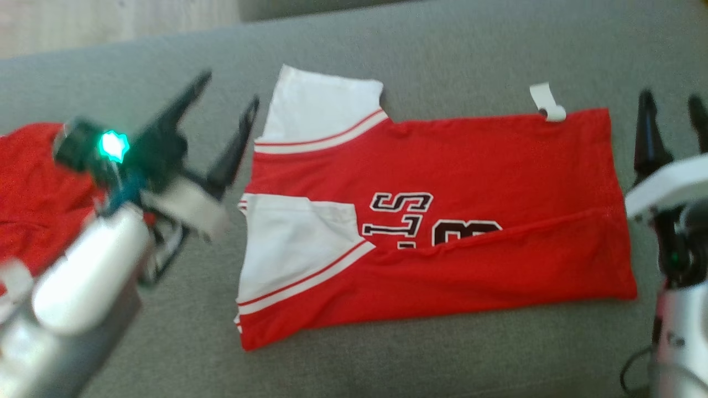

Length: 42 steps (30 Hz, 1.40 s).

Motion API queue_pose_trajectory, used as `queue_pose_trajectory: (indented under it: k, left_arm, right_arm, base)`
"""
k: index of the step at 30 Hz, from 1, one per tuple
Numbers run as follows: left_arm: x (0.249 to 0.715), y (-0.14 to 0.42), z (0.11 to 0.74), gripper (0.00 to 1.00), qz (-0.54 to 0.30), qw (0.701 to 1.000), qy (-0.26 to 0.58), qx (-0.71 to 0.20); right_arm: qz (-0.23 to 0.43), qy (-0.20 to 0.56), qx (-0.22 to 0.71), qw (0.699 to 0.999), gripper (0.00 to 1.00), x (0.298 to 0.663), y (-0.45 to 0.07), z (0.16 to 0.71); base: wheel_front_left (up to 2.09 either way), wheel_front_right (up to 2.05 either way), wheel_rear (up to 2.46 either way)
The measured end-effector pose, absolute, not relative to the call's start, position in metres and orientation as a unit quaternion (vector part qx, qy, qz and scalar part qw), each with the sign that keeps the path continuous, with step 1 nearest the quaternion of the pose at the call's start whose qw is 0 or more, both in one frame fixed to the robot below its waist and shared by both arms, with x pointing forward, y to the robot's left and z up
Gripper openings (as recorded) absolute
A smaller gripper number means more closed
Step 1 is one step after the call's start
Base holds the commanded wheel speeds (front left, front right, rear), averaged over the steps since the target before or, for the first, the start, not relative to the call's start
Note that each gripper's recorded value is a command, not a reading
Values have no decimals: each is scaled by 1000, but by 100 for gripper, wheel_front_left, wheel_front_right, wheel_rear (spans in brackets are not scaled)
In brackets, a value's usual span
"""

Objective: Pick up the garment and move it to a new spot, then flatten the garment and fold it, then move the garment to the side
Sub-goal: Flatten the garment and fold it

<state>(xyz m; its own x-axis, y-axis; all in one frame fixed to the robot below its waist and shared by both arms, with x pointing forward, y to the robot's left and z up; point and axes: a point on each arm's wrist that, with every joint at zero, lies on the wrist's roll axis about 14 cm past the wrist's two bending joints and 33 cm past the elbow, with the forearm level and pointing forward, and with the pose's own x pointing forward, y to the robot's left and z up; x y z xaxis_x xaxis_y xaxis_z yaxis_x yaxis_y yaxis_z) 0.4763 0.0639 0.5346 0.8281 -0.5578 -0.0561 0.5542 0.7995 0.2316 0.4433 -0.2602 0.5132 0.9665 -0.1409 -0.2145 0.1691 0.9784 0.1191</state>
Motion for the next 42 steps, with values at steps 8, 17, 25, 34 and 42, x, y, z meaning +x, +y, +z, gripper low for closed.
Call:
queue_pose_trajectory:
  k: [8,17,25,34,42]
  left_arm:
    - [542,52,486,100,-350,909,144,176]
    - [563,42,414,100,-383,857,285,193]
    - [587,39,385,100,-373,855,325,155]
    - [601,32,361,100,-366,844,366,139]
    - [596,17,359,100,-385,833,379,121]
  right_arm:
    - [-55,107,35,992,100,487,-253,504]
    - [-53,126,14,991,100,503,-257,479]
    - [-57,139,1,989,100,502,-264,463]
    - [-61,140,5,988,100,504,-269,458]
    - [-70,143,6,987,100,503,-274,455]
  base:
    - [0,0,0]
    - [0,0,0]
    - [0,0,0]
    - [0,0,0]
    - [0,0,0]
